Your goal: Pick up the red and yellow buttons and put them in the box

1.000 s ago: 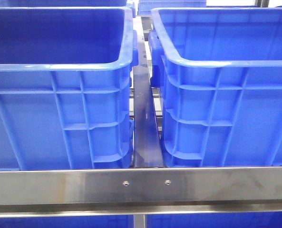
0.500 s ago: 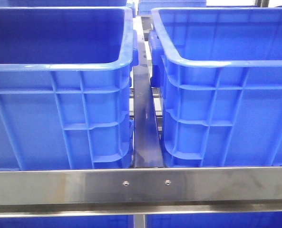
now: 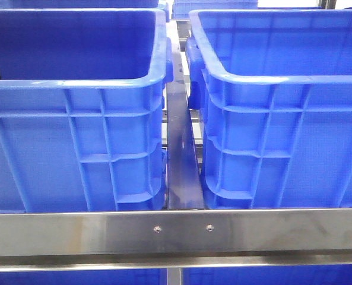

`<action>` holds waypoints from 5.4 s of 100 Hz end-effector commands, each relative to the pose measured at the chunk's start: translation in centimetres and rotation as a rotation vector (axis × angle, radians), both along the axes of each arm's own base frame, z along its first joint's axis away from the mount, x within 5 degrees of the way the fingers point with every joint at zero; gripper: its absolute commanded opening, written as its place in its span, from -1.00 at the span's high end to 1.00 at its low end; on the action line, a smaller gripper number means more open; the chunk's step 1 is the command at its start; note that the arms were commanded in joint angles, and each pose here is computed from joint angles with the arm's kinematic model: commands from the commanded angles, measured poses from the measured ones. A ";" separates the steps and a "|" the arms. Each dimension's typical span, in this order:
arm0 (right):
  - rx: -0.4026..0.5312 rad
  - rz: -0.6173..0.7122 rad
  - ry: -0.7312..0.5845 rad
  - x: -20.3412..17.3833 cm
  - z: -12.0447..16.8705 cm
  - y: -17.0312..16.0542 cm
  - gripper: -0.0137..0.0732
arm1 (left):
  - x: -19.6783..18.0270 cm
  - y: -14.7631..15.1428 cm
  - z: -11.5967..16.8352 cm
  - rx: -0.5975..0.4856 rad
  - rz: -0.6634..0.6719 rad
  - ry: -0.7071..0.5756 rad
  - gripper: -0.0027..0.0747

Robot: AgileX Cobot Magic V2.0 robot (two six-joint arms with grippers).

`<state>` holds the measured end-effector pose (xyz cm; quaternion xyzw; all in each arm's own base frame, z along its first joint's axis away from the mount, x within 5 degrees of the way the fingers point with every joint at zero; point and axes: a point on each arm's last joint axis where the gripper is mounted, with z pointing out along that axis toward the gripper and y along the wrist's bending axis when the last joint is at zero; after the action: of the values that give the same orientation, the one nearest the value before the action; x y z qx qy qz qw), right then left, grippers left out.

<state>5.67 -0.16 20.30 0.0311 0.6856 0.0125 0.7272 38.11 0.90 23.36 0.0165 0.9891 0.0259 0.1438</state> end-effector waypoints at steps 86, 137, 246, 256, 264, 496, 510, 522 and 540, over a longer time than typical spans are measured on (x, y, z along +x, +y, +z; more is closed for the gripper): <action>-0.012 0.003 -0.114 -0.4 1.4 0.1 0.83 | -6.7 -3.2 10.4 -0.179 -0.334 -0.359 0.52; -0.013 0.009 -0.149 -0.5 2.0 0.1 0.83 | -9.5 -8.5 12.2 -0.500 -0.722 -0.392 0.52; 0.209 0.557 0.531 12.4 19.0 10.6 -0.78 | -13.2 -18.4 12.6 -0.549 -1.037 -0.411 0.52; 0.269 0.611 0.560 13.8 19.9 12.6 -0.78 | -13.2 -18.4 12.6 -0.548 -1.038 -0.411 0.52; 0.303 0.644 0.589 14.9 20.3 14.0 -0.78 | -13.2 -18.4 12.6 -0.547 -1.040 -0.412 0.52; 0.509 0.380 0.667 26.0 17.3 4.2 0.44 | -13.4 -18.2 13.0 -0.543 -1.066 -0.393 -0.78; 0.428 0.331 0.648 28.4 15.2 3.3 0.44 | -13.5 -18.2 13.0 -0.543 -1.067 -0.391 -0.78; 0.327 0.287 0.606 30.3 13.6 2.8 0.44 | -13.5 -18.2 13.0 -0.543 -1.067 -0.391 -0.78; 0.136 0.221 0.511 32.2 12.5 2.0 0.44 | -13.5 -18.2 13.0 -0.543 -1.067 -0.391 -0.78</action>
<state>37.48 2.40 29.75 0.0252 0.8812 0.1734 0.4392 25.35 -17.23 33.86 0.4740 0.7879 -0.2821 0.2736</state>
